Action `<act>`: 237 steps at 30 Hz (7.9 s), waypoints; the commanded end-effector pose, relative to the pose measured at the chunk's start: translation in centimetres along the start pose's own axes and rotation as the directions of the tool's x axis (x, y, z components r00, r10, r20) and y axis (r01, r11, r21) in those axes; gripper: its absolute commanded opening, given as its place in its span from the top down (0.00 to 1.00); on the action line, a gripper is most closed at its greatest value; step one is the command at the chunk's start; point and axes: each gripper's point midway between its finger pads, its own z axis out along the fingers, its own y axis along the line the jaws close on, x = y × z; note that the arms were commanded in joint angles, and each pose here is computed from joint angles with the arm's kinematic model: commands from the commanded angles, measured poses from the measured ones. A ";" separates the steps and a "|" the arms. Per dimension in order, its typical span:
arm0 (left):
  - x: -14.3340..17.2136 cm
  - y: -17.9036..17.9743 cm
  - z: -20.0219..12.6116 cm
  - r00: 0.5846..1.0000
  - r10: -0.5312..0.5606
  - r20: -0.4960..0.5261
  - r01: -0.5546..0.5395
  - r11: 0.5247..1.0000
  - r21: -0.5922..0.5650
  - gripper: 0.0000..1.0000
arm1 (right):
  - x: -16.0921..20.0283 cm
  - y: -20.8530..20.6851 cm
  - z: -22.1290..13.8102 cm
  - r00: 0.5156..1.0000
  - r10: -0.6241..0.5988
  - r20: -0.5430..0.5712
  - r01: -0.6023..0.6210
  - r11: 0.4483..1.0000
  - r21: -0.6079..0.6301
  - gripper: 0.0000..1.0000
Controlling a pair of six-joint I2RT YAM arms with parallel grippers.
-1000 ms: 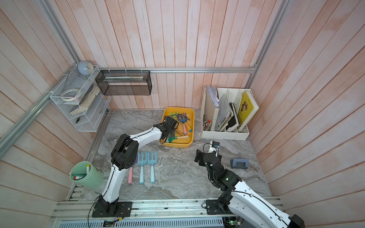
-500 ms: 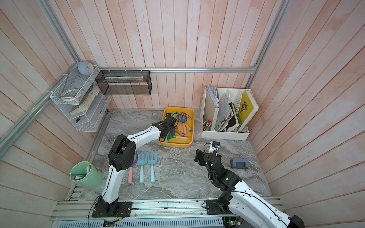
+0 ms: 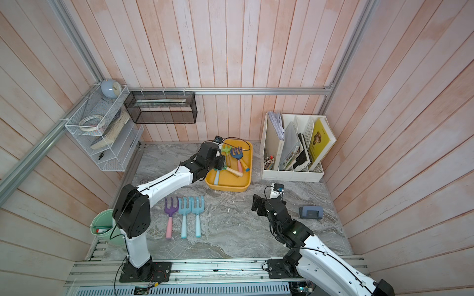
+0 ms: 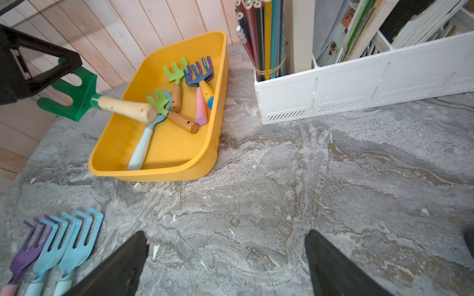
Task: Take the hand rake out of the storage box
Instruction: Pick up the rake from the storage box, then place the rake at the center of the board, then pick up the rake from the storage box.
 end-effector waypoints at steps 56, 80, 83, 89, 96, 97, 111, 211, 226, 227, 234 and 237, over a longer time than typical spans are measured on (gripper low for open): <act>6.8 1.0 -13.9 0.943 -0.312 0.114 0.267 0.916 0.298 0.00 | 15.9 9.3 0.9 0.899 -0.295 -0.324 0.168 0.915 -0.367 0.25; 11.0 6.4 -20.8 0.881 -0.403 0.246 0.396 0.915 0.081 0.00 | 21.3 13.2 5.6 0.817 -0.265 -0.512 0.264 0.961 -0.077 0.90; 11.1 6.6 -21.1 0.878 -0.405 0.256 0.399 0.914 0.078 0.00 | 21.0 13.6 6.3 0.835 -0.231 -0.499 0.251 0.967 -0.027 0.93; 11.1 6.8 -21.4 0.872 -0.407 0.270 0.403 0.912 0.074 0.00 | 19.9 14.5 7.1 0.873 -0.166 -0.459 0.187 0.982 -0.001 0.93; 11.3 7.0 -21.2 0.875 -0.407 0.264 0.408 0.912 0.053 0.00 | 20.2 16.1 8.1 0.868 -0.182 -0.461 0.197 0.980 -0.017 0.93; 11.4 7.0 -21.1 0.876 -0.407 0.260 0.408 0.911 0.053 0.00 | 20.3 16.3 8.2 0.868 -0.180 -0.463 0.194 0.981 -0.017 0.93; 11.9 7.7 -20.8 0.874 -0.412 0.258 0.425 0.905 0.008 0.00 | 21.6 17.9 8.6 0.843 -0.206 -0.497 0.201 0.977 -0.064 0.91; 13.8 -1.7 12.7 0.771 -0.421 -0.478 0.388 0.906 -0.171 0.52 | 1.2 1.3 -2.2 0.998 -0.010 0.059 0.014 0.997 -0.077 0.02; 13.7 -0.2 11.2 0.778 -0.406 -0.479 0.337 0.914 -0.226 0.47 | 1.4 1.6 -2.0 0.998 0.006 0.061 0.001 0.994 -0.112 0.02; 14.0 -0.2 11.4 0.776 -0.405 -0.483 0.335 0.914 -0.229 0.41 | 1.4 1.6 -2.0 0.998 0.005 0.060 0.002 0.994 -0.112 0.02; 14.6 -0.4 11.9 0.770 -0.399 -0.497 0.326 0.917 -0.231 0.52 | 1.5 1.6 -2.0 0.998 0.008 0.059 -0.001 0.993 -0.118 0.02; 14.5 -0.4 11.9 0.771 -0.399 -0.497 0.327 0.917 -0.230 0.65 | 1.5 1.6 -1.9 0.998 0.009 0.059 -0.001 0.993 -0.119 0.02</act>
